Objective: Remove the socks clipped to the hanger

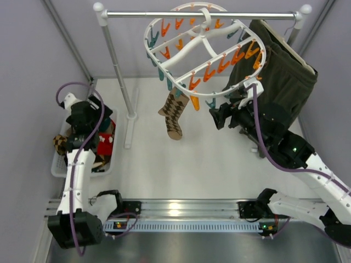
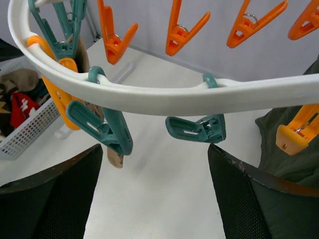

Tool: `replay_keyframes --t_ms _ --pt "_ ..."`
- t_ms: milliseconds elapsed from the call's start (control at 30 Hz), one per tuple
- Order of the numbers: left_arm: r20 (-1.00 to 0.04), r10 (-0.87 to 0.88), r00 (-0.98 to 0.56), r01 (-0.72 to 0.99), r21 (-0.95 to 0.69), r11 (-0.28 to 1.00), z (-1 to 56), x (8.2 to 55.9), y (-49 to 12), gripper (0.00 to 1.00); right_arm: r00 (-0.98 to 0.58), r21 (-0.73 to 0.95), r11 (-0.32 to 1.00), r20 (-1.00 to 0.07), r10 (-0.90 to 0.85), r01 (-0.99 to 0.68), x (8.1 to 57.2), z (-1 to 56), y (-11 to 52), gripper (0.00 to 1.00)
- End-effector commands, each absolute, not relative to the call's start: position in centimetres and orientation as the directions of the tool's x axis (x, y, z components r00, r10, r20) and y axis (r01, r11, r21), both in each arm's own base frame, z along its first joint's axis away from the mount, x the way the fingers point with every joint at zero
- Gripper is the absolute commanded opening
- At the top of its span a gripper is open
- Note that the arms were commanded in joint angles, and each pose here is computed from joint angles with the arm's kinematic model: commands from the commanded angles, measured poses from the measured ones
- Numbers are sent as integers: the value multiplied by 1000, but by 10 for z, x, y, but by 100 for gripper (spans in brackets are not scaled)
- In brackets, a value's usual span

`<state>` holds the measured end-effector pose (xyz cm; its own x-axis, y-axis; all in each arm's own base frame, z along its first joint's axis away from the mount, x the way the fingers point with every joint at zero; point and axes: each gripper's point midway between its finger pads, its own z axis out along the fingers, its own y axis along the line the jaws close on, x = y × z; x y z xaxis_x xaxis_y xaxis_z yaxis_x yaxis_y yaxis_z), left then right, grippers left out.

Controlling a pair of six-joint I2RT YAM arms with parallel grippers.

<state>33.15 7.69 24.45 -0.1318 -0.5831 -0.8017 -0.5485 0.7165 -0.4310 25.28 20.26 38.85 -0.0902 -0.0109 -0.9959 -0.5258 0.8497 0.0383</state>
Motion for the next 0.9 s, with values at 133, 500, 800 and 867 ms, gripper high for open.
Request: replay_keyframes --t_ms 133,500,800,867 --pt "-834 -506 -219 -168 -478 862 293 322 -1 98 -51 97 823 -995 83 -560 230 412 188 95" --pt "-939 -335 -78 744 -279 607 329 278 -169 98 -77 127 762 -992 102 -634 201 414 185 99" --pt "-964 -264 0 902 -114 417 316 276 -254 98 -78 130 691 -991 106 -711 175 421 184 100" --pt "-963 -268 -8 888 -130 441 308 296 -259 98 -73 127 669 -991 108 -732 168 424 185 99"
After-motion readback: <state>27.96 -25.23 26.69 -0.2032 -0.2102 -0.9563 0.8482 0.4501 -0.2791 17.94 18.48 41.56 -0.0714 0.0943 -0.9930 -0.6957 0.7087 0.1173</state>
